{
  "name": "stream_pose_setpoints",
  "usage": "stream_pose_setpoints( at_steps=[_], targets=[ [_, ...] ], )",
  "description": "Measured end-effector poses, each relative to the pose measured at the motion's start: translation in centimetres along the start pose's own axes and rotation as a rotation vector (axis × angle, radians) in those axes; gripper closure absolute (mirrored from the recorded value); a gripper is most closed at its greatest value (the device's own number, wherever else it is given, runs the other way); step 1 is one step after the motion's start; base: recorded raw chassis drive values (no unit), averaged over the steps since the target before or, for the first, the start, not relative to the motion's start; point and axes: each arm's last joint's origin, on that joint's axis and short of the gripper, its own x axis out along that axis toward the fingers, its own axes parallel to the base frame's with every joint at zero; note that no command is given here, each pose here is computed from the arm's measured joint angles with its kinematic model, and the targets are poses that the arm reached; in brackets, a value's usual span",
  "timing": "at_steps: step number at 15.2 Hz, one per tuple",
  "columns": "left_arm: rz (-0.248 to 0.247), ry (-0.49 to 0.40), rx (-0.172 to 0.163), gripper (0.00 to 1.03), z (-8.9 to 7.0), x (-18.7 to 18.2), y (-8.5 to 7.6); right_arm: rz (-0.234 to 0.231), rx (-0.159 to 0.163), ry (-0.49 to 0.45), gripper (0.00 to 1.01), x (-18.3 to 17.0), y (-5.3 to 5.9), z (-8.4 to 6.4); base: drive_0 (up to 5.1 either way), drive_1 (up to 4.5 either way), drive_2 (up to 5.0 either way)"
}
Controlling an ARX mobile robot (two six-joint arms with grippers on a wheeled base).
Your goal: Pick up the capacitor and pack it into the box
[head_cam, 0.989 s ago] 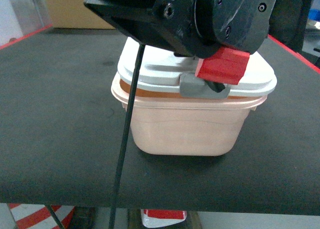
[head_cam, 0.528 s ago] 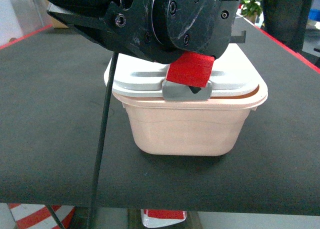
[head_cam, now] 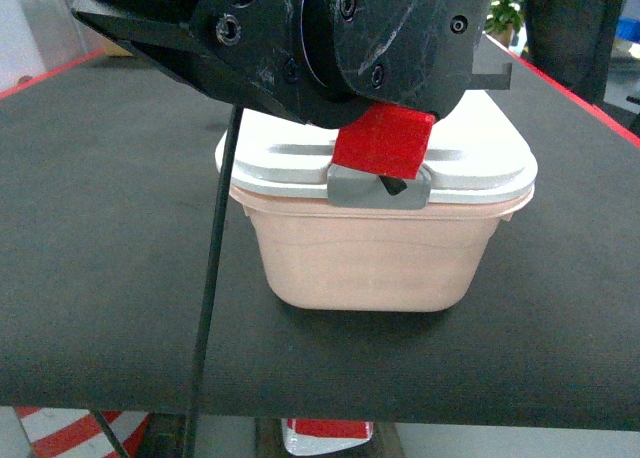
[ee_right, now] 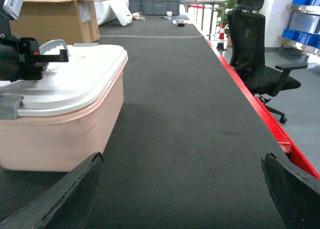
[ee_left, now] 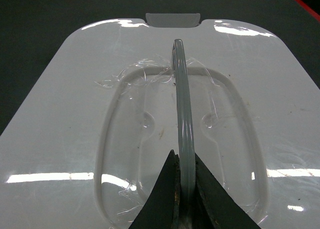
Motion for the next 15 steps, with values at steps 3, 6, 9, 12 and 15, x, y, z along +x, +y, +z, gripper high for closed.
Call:
stream_pose_setpoints(
  at_steps=[3, 6, 9, 12, 15],
  targets=[
    [-0.012, -0.029, -0.006, 0.71, 0.3, 0.1, 0.2, 0.000, 0.000, 0.000, 0.03, 0.0, 0.0, 0.0, 0.0, 0.00, 0.0],
    [-0.013, -0.095, -0.028, 0.35, 1.0, -0.1, 0.7, 0.000, 0.000, 0.000, 0.03, 0.0, 0.0, 0.0, 0.0, 0.00, 0.0],
    [-0.016, -0.247, -0.099, 0.03, 4.5, -0.8, 1.8, 0.000, 0.000, 0.000, 0.03, 0.0, 0.0, 0.0, 0.0, 0.00, 0.0],
    [0.073, -0.354, -0.157, 0.05, 7.7, -2.1, 5.8, 0.000, 0.000, 0.000, 0.03, 0.0, 0.0, 0.0, 0.0, 0.00, 0.0],
    [0.242, -0.403, -0.160, 0.05, 8.4, -4.2, 13.2, 0.000, 0.000, 0.000, 0.03, 0.0, 0.0, 0.0, 0.0, 0.00, 0.0]
  ],
)
